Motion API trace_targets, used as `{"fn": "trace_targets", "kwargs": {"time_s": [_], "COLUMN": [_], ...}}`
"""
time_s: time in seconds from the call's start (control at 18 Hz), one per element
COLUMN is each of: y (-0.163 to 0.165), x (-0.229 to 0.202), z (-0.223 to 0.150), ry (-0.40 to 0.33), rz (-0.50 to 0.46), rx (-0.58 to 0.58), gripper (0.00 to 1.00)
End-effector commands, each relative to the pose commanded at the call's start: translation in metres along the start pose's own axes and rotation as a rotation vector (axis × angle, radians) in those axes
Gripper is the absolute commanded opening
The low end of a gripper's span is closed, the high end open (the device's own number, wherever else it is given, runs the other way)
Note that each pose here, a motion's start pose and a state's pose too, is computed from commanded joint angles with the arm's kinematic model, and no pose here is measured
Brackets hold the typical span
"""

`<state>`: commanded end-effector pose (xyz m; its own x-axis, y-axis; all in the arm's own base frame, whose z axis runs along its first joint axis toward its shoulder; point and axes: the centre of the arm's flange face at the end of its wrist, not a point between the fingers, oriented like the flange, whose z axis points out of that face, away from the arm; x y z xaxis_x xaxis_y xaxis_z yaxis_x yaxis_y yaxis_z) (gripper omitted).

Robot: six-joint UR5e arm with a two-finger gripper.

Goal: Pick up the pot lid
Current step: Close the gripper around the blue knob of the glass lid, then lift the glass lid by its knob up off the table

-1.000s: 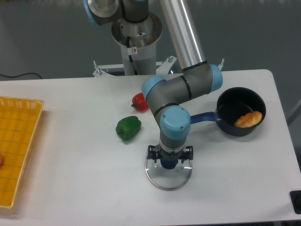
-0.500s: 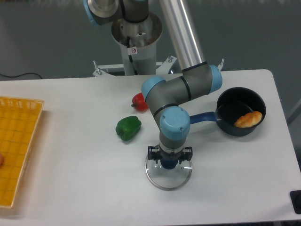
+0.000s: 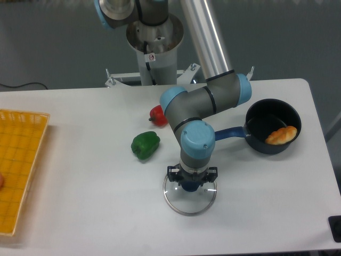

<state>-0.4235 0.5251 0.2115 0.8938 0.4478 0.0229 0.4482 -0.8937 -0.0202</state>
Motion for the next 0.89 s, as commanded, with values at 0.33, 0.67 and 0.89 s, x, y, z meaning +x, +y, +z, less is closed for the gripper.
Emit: {"fn": "trace_targets", "kwargs": {"time_s": [0.33,0.67,0.89], "y": [0.0,0.0,0.0], "x": [0.0,0.001,0.0], "z": [-0.005,-0.022,-0.04], "ry": [-0.003,-0.012,-0.022], "rz": [0.002,0.004,0.003], "rx": [0.007,0.03,0.049], "gripper": [0.58,0.58,0.58]}}
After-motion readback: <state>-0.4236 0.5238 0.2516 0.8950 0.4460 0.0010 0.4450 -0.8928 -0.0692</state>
